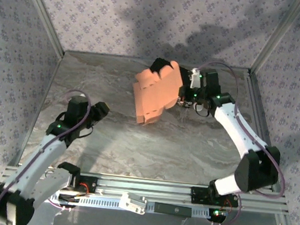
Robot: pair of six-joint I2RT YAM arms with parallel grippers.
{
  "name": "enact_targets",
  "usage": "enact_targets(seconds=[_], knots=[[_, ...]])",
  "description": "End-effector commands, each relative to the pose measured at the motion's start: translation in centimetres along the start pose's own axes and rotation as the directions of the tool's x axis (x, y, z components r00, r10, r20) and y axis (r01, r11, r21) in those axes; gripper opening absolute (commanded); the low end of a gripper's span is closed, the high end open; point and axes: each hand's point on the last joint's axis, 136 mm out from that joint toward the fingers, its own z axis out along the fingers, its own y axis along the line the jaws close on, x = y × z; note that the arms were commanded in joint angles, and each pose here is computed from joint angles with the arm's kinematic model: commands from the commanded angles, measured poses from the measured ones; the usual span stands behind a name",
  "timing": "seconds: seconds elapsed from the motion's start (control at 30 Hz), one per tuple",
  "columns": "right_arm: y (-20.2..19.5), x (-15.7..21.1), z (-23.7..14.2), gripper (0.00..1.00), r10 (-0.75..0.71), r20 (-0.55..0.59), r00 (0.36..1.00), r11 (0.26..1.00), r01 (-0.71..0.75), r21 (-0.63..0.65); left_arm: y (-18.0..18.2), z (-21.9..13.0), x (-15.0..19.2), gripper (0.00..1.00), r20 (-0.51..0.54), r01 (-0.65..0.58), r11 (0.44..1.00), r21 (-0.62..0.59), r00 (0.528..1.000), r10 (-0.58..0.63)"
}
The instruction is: Fold the paper box
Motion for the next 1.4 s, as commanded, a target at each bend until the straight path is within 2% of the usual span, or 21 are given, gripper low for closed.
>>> enact_targets(seconds=[0.0, 0.17, 0.3, 0.47, 0.63, 0.77, 0.93, 1.07, 1.13, 1.23, 1.37], knots=[[-2.5, 0.6, 1.1, 0.0, 0.127, -0.06, 0.99, 0.992, -0.129, -0.016, -3.1, 2.3, -0.1, 0.54, -0.039, -0.047, 0.989, 0.14, 0.998, 0.053], [-5.4, 0.8, 1.4, 0.0, 0.15, -0.071, 0.986, 0.987, -0.146, 0.062, -4.9, 6.6, -0.1, 0.53, -0.087, -0.08, 0.979, 0.19, 0.991, 0.098], [-6.6, 0.6, 1.1, 0.0, 0.175, -0.058, 0.983, 0.982, -0.17, 0.081, -6.3, 11.1, 0.7, 0.53, -0.164, -0.086, 0.967, 0.239, 0.978, 0.128], [-7.0, 0.6, 1.0, 0.0, 0.192, -0.059, 0.98, 0.98, -0.188, 0.071, -7.7, 15.7, 0.9, 0.55, -0.206, -0.096, 0.948, 0.304, 0.965, 0.163], [-7.4, 0.7, 1.0, 0.0, 0.207, -0.064, 0.976, 0.977, -0.204, 0.059, -8.9, 18.5, 1.4, 0.57, -0.238, -0.103, 0.931, 0.349, 0.951, 0.195], [-7.8, 0.8, 1.0, 0.0, 0.219, -0.066, 0.973, 0.975, -0.216, 0.058, -10.2, 19.3, 1.9, 0.58, -0.24, -0.103, 0.911, 0.399, 0.947, 0.212], [-8.2, 0.8, 1.1, 0.0, 0.232, -0.065, 0.971, 0.972, -0.228, 0.061, -10.7, 20.2, 3.5, 0.56, -0.268, -0.162, 0.917, 0.364, 0.925, 0.27], [-8.6, 1.0, 1.2, 0.0, 0.251, -0.063, 0.966, 0.967, -0.247, 0.06, -10.1, 20.9, 4.3, 0.52, -0.266, -0.194, 0.927, 0.321, 0.921, 0.284], [-8.6, 1.1, 1.1, 0.0, 0.256, -0.061, 0.965, 0.966, -0.252, 0.06, -9.9, 21.0, 4.3, 0.47, -0.255, -0.202, 0.93, 0.306, 0.924, 0.285], [-8.6, 1.2, 1.1, 0.0, 0.263, -0.058, 0.963, 0.964, -0.26, 0.055, -10.1, 20.8, 4.6, 0.37, -0.236, -0.254, 0.927, 0.276, 0.917, 0.322], [-8.6, 1.2, 0.9, 0.0, 0.282, -0.049, 0.958, 0.959, -0.279, 0.056, -10.3, 20.3, 4.4, 0.18, -0.198, -0.349, 0.916, 0.2, 0.901, 0.386]])
